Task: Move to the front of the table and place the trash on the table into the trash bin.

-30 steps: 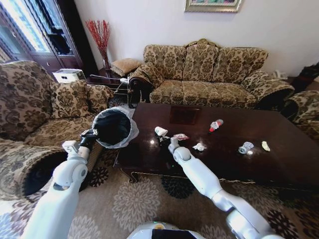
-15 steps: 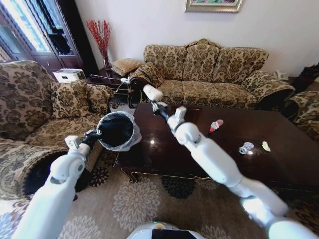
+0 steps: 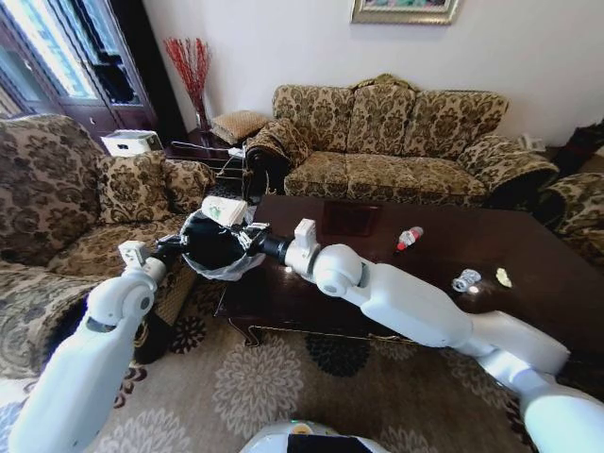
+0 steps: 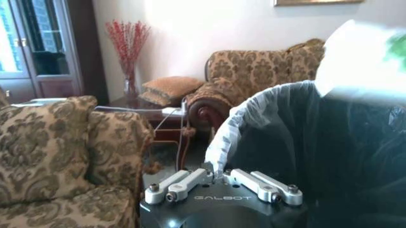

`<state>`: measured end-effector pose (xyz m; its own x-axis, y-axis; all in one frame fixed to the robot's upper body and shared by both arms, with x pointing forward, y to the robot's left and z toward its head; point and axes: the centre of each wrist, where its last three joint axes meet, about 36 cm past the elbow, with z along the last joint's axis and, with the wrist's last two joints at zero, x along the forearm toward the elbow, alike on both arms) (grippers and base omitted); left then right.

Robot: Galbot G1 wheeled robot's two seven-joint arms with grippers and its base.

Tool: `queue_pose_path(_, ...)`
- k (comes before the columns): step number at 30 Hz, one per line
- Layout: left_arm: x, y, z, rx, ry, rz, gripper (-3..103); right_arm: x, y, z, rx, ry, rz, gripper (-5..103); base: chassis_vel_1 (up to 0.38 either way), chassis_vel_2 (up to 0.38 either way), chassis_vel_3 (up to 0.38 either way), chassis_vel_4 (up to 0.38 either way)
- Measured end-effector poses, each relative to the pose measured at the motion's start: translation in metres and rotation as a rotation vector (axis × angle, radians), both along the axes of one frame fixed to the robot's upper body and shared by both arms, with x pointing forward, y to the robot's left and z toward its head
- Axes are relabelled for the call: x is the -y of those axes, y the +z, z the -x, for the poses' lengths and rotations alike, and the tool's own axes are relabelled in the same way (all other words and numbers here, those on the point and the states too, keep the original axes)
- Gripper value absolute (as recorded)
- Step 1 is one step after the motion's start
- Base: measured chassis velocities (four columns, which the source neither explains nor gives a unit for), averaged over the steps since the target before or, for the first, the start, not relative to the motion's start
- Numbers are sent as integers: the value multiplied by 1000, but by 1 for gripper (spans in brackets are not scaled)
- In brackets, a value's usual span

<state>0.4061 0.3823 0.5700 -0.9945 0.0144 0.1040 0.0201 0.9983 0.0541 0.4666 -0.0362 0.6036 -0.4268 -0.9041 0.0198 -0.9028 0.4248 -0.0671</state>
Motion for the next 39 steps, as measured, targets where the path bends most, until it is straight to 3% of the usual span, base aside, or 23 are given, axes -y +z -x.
queue_pose_path(3, 0, 1, 3, 2, 0, 0, 0, -4, 3, 0, -14, 4, 37, -1, 0, 0, 0, 0)
queue_pose_path(9, 2, 0, 9, 0, -1, 0, 0, -19, 0, -2, -24, -15, 50, 25, 0, 0, 0, 0)
queue_pose_path(12, 3, 0, 10, 1, -2, 3, 0, -23, 0, -2, -24, -25, 49, 31, 0, 0, 0, 0)
queue_pose_path(15, 4, -2, 10, 5, -1, 12, 0, -27, 8, -2, -10, -61, 20, 47, 0, 0, 0, 0)
queue_pose_path(17, 4, -4, 11, 14, 0, 17, 0, -26, 13, -3, -3, -79, 4, 47, 0, 0, 0, 0)
queue_pose_path(20, 7, -12, 13, 40, 12, 28, 0, -6, 41, -14, 31, -204, -72, 63, 0, 0, 0, 0)
queue_pose_path(21, 7, -12, 13, 40, 12, 28, 0, -6, 41, -14, 31, -204, -72, 63, 0, 0, 0, 0)
queue_pose_path(25, 14, -16, 19, 66, 9, 41, 0, 53, 55, -38, 64, -402, -105, 85, 0, 0, 0, 0)
queue_pose_path(26, 14, -16, 19, 66, 9, 41, 0, 53, 55, -38, 64, -402, -105, 85, 0, 0, 0, 0)
queue_pose_path(29, 15, -21, 22, 87, 12, 44, 0, 111, 44, -52, 59, -566, -81, 95, 0, 0, 0, 0)
queue_pose_path(30, 15, -21, 22, 87, 12, 44, 0, 111, 44, -52, 59, -566, -81, 95, 0, 0, 0, 0)
queue_pose_path(33, 16, -24, 24, 82, 15, 40, 0, 175, 8, -52, 15, -721, -31, 100, 0, 0, 0, 0)
queue_pose_path(35, 16, -24, 24, 82, 16, 39, 0, 186, -1, -50, 4, -747, -21, 100, 0, 0, 0, 0)
queue_pose_path(37, 16, -25, 25, 85, 17, 34, 0, 221, -27, -40, -32, -829, -13, 100, -27, -19, -15, -23)
queue_pose_path(39, 16, -26, 25, 86, 17, 33, 0, 227, -33, -37, -40, -846, -14, 100, -55, -44, -31, -46)
